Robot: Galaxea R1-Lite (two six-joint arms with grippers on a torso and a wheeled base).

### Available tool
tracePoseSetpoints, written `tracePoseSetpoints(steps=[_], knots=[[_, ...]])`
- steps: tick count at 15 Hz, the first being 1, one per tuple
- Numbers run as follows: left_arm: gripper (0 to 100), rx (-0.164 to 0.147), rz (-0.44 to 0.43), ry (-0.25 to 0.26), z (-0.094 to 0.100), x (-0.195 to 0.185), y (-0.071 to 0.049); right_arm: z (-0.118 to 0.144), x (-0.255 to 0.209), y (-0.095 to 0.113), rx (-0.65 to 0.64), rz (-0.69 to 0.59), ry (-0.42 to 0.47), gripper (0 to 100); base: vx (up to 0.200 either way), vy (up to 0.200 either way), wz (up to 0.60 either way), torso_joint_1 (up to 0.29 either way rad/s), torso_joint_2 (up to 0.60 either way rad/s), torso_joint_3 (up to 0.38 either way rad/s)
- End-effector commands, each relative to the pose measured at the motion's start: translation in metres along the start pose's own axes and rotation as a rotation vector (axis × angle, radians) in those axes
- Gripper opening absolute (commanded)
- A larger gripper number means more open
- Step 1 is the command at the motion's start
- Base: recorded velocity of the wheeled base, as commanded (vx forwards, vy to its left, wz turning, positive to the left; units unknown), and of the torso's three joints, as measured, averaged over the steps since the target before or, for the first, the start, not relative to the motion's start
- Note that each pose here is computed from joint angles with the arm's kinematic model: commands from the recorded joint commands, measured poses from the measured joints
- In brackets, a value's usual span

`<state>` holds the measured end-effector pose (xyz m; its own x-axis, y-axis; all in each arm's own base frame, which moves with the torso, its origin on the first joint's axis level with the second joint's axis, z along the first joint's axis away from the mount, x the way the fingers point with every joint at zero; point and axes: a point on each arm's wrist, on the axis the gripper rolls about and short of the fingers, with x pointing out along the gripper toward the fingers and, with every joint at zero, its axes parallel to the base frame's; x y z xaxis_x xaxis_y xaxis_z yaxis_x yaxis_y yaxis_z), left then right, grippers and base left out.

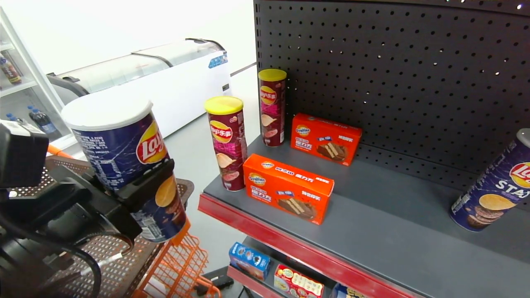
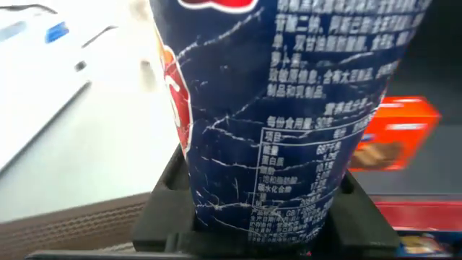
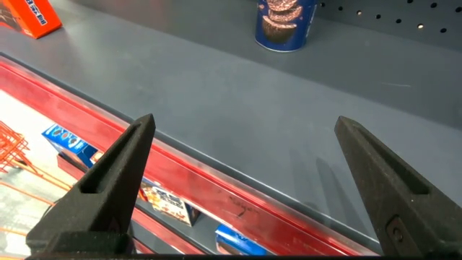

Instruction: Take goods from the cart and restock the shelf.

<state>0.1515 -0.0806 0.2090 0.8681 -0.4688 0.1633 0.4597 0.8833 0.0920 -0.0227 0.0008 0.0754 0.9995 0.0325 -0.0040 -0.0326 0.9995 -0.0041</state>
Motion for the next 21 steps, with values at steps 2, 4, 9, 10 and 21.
tracePoseSetpoints(steps=[2, 4, 9, 10, 21], knots=[[0, -0.077, -0.115, -0.017, 0.004, -0.002, -0.019, 0.000, 0.000, 0.000, -0.002, 0.000, -0.001, 100, 0.000, 0.000, 0.00, 0.000, 0.00, 0.000], [0, -0.085, -0.151, -0.020, 0.005, -0.002, -0.023, 0.000, 0.000, 0.000, 0.000, 0.000, -0.001, 100, 0.000, 0.000, 0.00, 0.000, 0.00, 0.000], [0, -0.090, -0.277, 0.090, -0.005, -0.005, -0.034, 0.000, 0.000, 0.000, 0.000, 0.000, 0.001, 100, 0.000, 0.000, 0.00, 0.000, 0.00, 0.000], [0, -0.091, -0.330, 0.129, -0.005, -0.004, -0.039, 0.000, 0.000, 0.000, 0.000, 0.001, -0.001, 100, 0.000, 0.000, 0.00, 0.000, 0.00, 0.000], [0, -0.104, -0.455, 0.090, 0.011, 0.006, -0.044, 0.000, 0.000, 0.000, 0.000, 0.000, -0.001, 100, 0.000, 0.000, 0.00, 0.000, 0.00, 0.000]])
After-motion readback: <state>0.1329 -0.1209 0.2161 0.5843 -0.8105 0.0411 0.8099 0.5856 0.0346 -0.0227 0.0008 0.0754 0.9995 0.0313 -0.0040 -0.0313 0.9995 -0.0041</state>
